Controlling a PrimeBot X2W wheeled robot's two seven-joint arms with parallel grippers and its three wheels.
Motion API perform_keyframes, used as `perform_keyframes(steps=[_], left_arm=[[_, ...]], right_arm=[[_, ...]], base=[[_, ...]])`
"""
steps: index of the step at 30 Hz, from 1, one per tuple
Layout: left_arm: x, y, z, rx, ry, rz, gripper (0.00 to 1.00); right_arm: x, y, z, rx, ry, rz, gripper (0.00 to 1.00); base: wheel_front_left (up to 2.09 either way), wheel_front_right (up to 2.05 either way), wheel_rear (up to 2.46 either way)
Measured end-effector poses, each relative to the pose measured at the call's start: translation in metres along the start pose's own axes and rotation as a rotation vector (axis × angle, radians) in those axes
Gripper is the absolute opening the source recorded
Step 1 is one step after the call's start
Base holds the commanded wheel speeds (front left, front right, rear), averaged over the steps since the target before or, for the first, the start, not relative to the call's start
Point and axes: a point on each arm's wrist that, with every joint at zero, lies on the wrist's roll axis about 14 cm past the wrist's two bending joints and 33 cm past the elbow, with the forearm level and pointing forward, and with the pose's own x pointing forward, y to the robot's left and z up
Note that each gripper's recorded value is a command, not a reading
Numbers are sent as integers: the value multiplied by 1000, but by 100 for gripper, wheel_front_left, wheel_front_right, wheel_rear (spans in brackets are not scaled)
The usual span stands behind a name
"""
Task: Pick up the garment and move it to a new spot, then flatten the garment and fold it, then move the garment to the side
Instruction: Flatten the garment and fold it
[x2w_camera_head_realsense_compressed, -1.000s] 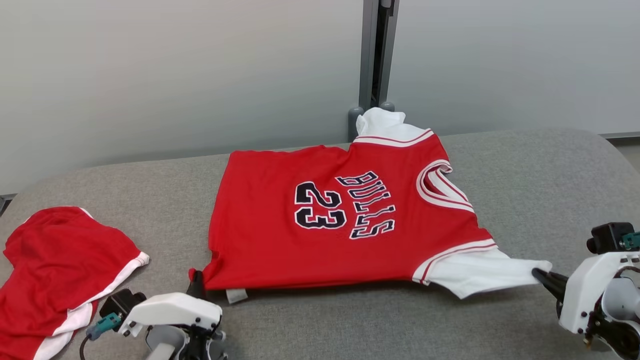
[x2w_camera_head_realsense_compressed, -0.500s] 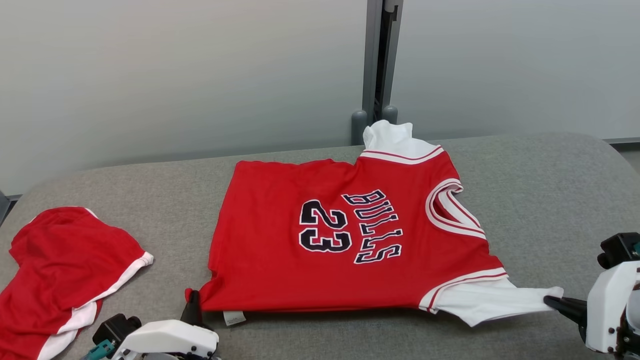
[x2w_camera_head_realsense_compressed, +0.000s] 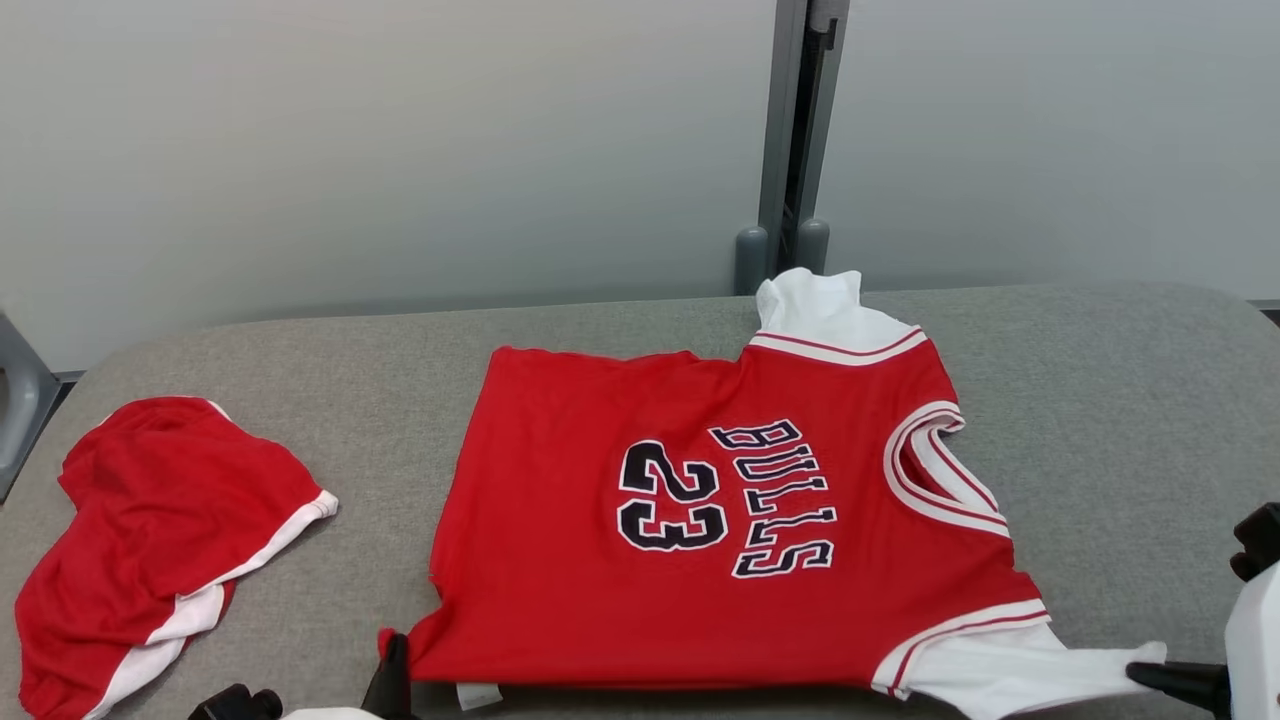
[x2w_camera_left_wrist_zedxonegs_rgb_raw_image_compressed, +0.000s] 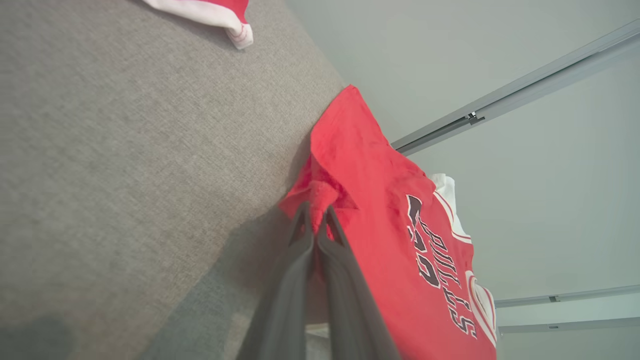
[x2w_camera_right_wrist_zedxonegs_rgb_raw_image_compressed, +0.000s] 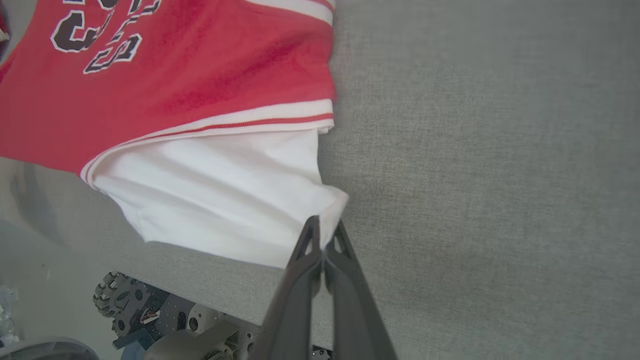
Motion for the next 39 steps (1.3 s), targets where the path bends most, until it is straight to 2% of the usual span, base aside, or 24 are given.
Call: perform_keyframes(steps=[7, 12, 19, 24, 29, 39], left_arm=[[-19, 15, -5, 33, 61, 48, 0], [-20, 10, 0, 18, 58, 43, 0], [-15, 2, -8, -126, 127, 77, 0], [-3, -15, 0, -202, 160, 67, 0], [10, -29, 6, -331, 210, 71, 0], [42, -40, 14, -346, 243, 91, 0]], right_arm=[[-3, 4, -15, 19, 72, 34, 0], [-3, 6, -13, 28, 61, 46, 0], [2, 15, 3, 36, 3, 76, 0], [7, 21, 29, 47, -84, 97, 0], [16, 26, 48, 49, -140, 109, 0], [34, 32, 80, 63, -227, 107, 0]], base=[[0, 0, 0], [0, 0, 0], [0, 0, 0], [0, 0, 0], [0, 0, 0], [0, 0, 0]])
